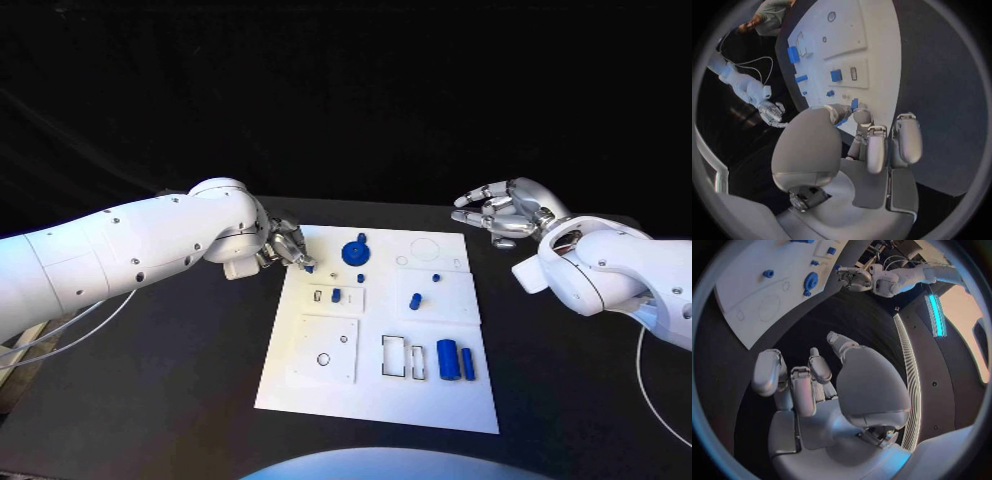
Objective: Assemble the parts on the task board
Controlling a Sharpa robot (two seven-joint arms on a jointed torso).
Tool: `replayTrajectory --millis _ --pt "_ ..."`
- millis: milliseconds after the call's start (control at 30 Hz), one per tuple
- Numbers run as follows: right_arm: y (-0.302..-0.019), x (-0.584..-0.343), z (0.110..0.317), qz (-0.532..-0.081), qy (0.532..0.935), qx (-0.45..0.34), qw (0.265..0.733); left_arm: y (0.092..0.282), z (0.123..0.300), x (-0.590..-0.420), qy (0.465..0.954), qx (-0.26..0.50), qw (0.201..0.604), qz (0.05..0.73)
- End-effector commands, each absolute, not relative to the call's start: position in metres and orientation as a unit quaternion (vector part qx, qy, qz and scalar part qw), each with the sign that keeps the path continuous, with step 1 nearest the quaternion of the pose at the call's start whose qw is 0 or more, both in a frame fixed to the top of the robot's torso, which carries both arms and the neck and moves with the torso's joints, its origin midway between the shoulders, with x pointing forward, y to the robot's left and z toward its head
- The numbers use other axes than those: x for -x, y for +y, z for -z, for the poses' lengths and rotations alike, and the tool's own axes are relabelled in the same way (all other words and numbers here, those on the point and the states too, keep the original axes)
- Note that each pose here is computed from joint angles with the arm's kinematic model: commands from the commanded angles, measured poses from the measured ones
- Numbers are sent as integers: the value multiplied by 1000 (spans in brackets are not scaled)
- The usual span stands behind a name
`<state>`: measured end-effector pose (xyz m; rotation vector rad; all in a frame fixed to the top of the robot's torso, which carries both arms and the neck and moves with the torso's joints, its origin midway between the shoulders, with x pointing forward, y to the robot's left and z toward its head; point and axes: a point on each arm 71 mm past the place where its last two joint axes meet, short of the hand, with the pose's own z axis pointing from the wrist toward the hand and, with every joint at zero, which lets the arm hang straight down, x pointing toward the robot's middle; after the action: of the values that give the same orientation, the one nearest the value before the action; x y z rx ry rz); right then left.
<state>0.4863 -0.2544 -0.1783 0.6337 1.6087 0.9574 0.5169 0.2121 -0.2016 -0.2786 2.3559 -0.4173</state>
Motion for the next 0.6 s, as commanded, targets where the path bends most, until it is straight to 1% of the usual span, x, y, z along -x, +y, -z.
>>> replayTrajectory --millis 33,167,267,600 --pt "-253 -486 180 -407 683 -263 546 208 196 -511 898 119 381 183" --pt "-253 -486 181 -407 684 -263 546 207 197 -503 894 101 398 178" --pt "-254 -486 181 -406 684 -264 546 204 201 -496 892 88 407 177" --pt "-255 -485 183 -405 684 -265 545 197 213 -483 894 61 408 173"
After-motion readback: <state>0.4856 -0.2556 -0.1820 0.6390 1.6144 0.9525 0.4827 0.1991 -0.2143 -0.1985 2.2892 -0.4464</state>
